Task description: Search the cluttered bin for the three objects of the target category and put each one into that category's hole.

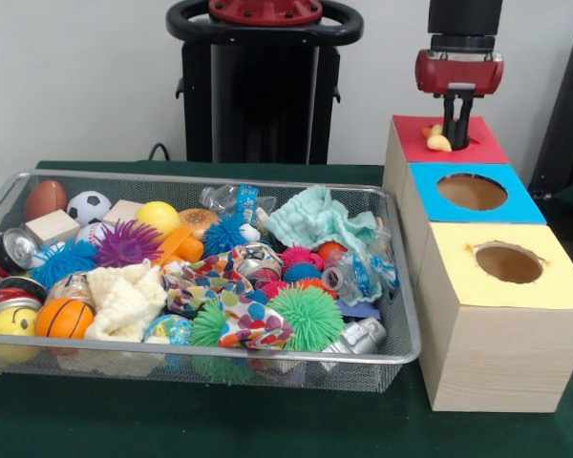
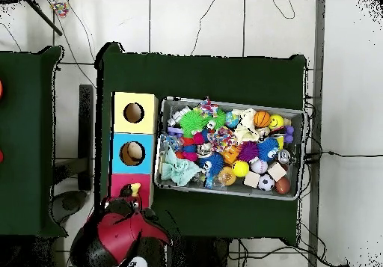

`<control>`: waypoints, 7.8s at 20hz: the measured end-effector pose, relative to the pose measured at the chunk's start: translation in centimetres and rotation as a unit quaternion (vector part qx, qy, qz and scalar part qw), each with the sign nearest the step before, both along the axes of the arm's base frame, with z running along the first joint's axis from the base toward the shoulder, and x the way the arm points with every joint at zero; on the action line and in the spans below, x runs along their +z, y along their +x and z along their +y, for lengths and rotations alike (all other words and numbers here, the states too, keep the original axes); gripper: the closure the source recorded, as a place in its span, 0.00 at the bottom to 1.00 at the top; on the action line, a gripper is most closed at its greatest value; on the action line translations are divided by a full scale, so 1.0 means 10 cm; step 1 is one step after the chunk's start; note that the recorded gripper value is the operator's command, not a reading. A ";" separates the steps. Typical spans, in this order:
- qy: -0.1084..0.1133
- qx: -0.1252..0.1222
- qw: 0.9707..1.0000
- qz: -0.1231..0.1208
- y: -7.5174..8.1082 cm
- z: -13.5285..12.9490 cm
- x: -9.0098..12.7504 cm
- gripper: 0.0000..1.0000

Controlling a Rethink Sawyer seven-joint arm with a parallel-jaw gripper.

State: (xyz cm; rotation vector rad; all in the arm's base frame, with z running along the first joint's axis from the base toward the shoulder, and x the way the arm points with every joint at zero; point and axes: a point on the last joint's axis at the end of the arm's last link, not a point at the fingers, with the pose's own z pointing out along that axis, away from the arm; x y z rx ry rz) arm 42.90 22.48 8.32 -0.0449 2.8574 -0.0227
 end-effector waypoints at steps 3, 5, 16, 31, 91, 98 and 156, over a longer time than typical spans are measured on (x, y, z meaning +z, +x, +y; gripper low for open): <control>0.001 0.005 1.000 -0.003 -0.02 0.05 0.06 1.00; 0.000 -0.005 1.000 0.003 -0.06 0.04 0.28 1.00; -0.006 -0.117 0.991 0.065 -0.17 -0.14 1.67 1.00; -0.040 -0.047 0.996 0.059 -0.31 0.16 1.72 1.00; -0.129 -0.083 0.984 0.091 -0.43 -0.11 0.91 1.00; -0.121 -0.077 0.988 0.060 -0.07 0.03 1.01 1.00; -0.072 0.019 0.997 -0.023 0.01 0.25 0.00 1.00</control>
